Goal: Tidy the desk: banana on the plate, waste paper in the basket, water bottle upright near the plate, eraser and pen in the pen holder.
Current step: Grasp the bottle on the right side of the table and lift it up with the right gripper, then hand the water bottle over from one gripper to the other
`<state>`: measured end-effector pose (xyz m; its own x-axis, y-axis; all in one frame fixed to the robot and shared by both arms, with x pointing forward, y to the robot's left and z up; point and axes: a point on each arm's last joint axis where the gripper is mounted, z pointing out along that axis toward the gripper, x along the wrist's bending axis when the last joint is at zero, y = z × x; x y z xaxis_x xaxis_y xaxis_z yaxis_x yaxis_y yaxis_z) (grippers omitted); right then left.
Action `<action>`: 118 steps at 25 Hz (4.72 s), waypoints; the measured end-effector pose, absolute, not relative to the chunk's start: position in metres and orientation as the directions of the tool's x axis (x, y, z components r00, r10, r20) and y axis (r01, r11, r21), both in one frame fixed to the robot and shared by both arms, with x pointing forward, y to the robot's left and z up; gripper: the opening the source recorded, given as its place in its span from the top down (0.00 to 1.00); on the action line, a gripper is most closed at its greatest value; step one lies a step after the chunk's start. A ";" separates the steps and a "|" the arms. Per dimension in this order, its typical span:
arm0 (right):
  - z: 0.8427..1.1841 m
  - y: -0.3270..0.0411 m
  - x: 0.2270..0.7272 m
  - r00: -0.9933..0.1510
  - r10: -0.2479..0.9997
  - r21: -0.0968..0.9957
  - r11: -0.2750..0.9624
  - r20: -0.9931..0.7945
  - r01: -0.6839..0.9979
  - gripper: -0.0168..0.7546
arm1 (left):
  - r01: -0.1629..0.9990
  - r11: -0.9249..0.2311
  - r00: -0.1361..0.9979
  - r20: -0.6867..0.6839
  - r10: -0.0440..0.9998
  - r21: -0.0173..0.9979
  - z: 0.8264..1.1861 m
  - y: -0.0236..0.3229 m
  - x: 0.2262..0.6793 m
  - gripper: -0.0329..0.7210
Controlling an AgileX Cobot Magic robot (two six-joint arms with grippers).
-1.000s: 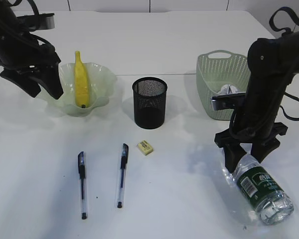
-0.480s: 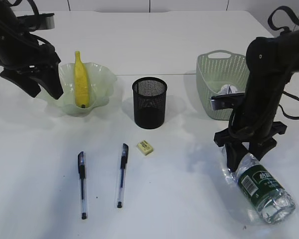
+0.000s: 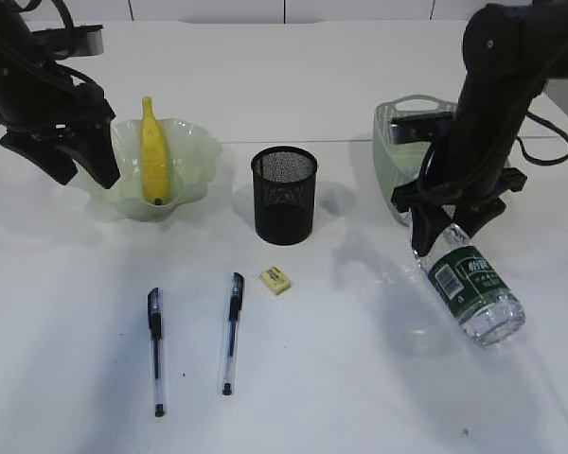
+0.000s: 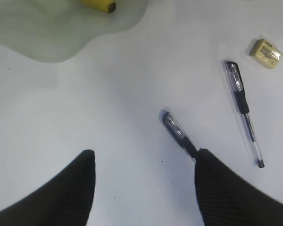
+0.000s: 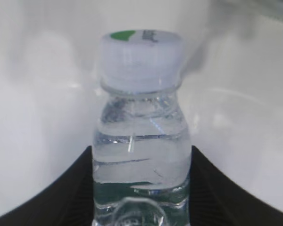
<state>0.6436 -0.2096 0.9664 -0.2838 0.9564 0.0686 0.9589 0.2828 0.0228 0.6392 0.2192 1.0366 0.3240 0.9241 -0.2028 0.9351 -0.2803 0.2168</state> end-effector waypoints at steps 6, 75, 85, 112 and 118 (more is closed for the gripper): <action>0.982 -0.205 0.652 -0.278 0.956 0.082 0.271 0.094 0.959 0.48 | 0.935 -0.280 0.324 -0.203 0.924 0.217 1.037 0.219 0.639 0.34; 1.089 -0.153 0.677 -0.736 0.601 0.643 0.436 0.312 0.629 0.49 | 0.917 -0.254 0.319 -0.183 0.930 0.309 1.039 0.219 0.648 0.34; 1.101 -0.142 0.673 -0.852 0.434 0.767 0.425 0.294 0.481 0.49 | 0.913 -0.250 0.318 -0.180 0.931 0.321 1.039 0.219 0.649 0.34; 1.141 -0.155 0.678 -0.942 0.252 0.963 0.097 0.223 0.253 0.49 | 0.861 -0.278 0.353 -0.108 0.929 0.425 1.042 0.221 0.659 0.42; 1.142 -0.155 0.678 -0.944 0.247 0.966 0.087 0.217 0.244 0.49 | 0.823 -0.271 0.367 -0.103 0.924 0.500 1.045 0.218 0.666 0.53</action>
